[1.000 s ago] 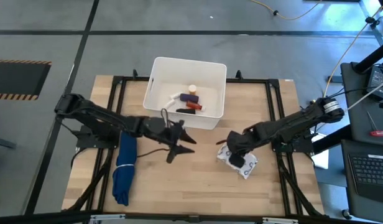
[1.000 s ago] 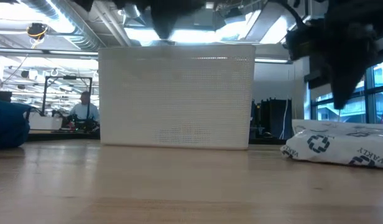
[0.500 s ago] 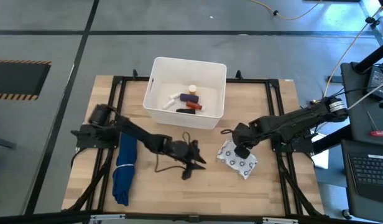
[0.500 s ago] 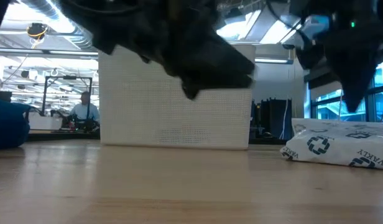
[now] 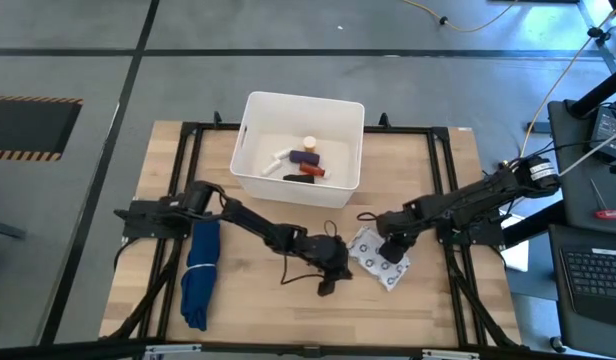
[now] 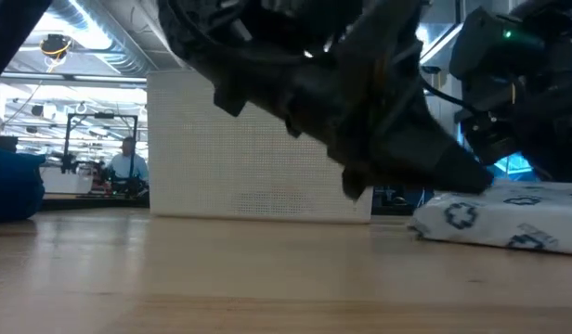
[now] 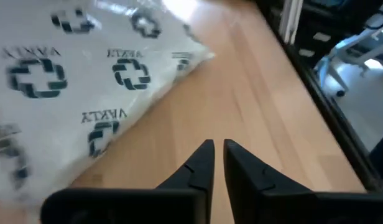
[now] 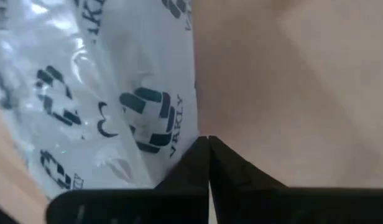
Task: Pick & place medical supplies in basket/bin
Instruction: Put the white mailer bag into the white bin
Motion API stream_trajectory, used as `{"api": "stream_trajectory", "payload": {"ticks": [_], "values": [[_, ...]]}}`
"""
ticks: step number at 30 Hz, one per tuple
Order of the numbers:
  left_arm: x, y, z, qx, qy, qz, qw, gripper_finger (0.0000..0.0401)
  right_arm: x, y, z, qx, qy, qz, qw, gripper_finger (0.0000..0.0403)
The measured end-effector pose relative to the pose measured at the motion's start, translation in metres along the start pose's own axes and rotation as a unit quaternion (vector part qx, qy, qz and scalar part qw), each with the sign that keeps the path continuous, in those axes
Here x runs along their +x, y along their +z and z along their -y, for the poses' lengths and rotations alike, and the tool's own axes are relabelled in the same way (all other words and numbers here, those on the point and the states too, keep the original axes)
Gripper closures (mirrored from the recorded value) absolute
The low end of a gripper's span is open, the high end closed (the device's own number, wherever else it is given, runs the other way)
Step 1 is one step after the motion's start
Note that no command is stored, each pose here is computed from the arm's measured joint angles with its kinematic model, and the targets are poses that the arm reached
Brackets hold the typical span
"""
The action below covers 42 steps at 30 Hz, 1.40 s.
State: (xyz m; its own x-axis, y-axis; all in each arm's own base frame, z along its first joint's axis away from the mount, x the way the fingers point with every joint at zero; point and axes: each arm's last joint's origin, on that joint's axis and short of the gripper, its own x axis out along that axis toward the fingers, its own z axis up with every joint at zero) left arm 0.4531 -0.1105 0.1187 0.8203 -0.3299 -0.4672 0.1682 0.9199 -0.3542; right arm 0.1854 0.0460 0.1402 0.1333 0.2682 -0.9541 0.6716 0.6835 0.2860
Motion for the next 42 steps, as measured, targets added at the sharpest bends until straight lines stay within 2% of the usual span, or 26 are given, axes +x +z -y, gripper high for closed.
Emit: {"api": "stream_trajectory", "payload": {"ticks": [4,8,15,19,23,32,38,42], "values": [[0.003,-0.006,-0.008,-0.026,0.011,-0.026,0.999,0.0388,0.002,0.002,-0.010,-0.010,0.047,0.025,0.999,0.0402],[0.001,-0.008,-0.016,-0.034,0.049,-0.040,0.997,0.0399,0.000,0.005,-0.020,-0.015,0.094,0.051,0.994,0.0402],[0.000,-0.008,-0.020,-0.047,0.045,-0.052,0.996,0.0392,0.000,0.008,-0.024,-0.016,0.110,0.069,0.991,0.0401],[0.000,-0.009,-0.018,-0.052,0.029,-0.059,0.996,0.0389,0.000,0.008,-0.024,-0.024,0.112,0.071,0.991,0.0388],[0.001,-0.012,-0.014,-0.062,0.036,-0.066,0.995,0.0390,-0.001,0.008,-0.022,-0.030,0.101,0.065,0.992,0.0355],[0.001,-0.014,-0.013,-0.063,0.032,-0.073,0.995,0.0351,-0.004,0.015,-0.005,0.020,0.061,0.056,0.996,0.0227],[0.001,-0.015,-0.013,-0.063,0.030,-0.075,0.995,0.0328,-0.029,0.020,-0.006,0.009,0.104,0.095,0.990,0.0197],[0.001,-0.014,-0.015,-0.065,0.030,-0.075,0.995,0.0316,-0.049,0.021,-0.009,-0.033,0.158,0.110,0.981,0.0196]]}}
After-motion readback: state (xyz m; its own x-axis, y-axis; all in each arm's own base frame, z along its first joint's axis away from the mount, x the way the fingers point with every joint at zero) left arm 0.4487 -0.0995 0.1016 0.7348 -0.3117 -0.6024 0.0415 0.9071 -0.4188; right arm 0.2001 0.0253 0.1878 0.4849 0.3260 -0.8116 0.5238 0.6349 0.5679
